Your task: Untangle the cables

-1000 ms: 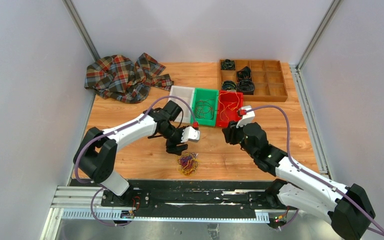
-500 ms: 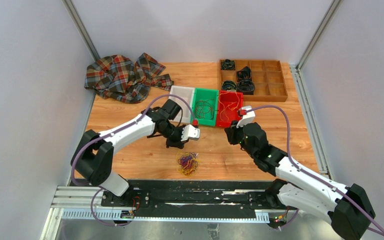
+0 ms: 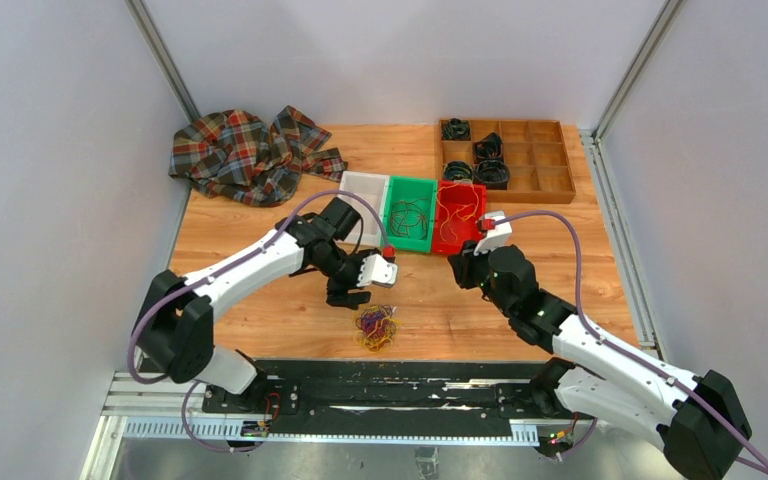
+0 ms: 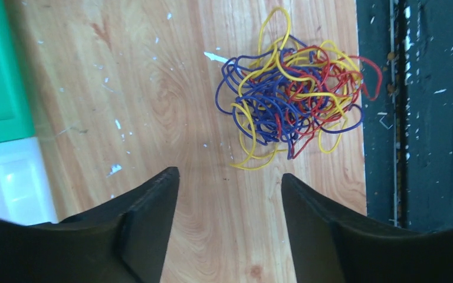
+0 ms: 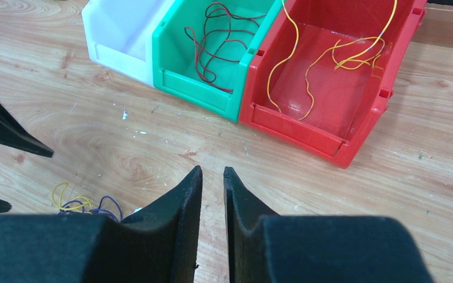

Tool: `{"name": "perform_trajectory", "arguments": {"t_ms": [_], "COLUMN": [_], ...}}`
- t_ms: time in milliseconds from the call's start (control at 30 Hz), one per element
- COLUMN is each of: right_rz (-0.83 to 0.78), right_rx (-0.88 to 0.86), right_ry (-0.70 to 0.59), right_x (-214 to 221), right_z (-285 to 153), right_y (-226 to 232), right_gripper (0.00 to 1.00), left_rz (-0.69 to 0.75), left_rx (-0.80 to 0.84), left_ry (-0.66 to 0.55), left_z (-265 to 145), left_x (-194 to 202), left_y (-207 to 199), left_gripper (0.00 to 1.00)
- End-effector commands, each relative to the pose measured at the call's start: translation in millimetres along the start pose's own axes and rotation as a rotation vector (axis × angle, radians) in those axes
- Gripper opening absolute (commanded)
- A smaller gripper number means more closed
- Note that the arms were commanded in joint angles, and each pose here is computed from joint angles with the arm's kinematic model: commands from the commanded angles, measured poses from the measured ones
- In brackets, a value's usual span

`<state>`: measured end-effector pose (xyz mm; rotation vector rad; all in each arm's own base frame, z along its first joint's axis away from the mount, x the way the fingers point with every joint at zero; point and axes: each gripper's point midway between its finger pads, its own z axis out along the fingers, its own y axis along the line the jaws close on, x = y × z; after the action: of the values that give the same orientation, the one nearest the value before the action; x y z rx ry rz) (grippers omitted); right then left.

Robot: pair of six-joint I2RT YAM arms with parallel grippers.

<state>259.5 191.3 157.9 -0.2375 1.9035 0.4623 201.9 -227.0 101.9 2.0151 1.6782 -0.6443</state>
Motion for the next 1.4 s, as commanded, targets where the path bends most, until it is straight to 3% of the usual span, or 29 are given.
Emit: {"name": "perform_trajectory", "arguments": {"t_ms": [0,233,367,567,867,933,1167,1233,1367], "right_rz": [0.025,0.028,0.029,0.034,0.045,0.045,-0.035,-0.053,-0.111], "right_rx": [-0.021,-0.007,0.004,0.003,-0.035,-0.068,-0.27,-0.329,-0.416], "right_ry": [-0.016,-0.007,-0.009,-0.008,-0.013,-0.022,-0.13,-0.16,-0.176], "right_x": [-1,3,4,6,5,1,-17,-23,-26], "right_z": [-2,-2,-3,-2,-1,-1,-7,-8,-9], "right_y": [6,3,0,0,7,14,67,85,118], "right_gripper": [0.2,0.18,0.16,0.14,0.14,0.19,0.58,0.64,0.67], "left_rz": [0.069,0.073,0.062,0.068,0.052,0.012,-0.136,-0.173,-0.192], "left_rx": [0.064,0.139,0.149,0.115,0.02,-0.012,-0.09,-0.096,-0.092], "left_ry": [0.056,0.048,0.045,0.036,-0.001,-0.012,-0.063,-0.087,-0.16], "left_z": [18,40,43,33,3,-5,-40,-50,-73], "left_x": [16,21,21,15,-6,-13,-45,-55,-82], "left_y": [1,4,4,5,4,7,11,9,1], "left_gripper": [0.7,0.63,0.51,0.23,0.11,0.09,0.02,0.01,0.01]}}
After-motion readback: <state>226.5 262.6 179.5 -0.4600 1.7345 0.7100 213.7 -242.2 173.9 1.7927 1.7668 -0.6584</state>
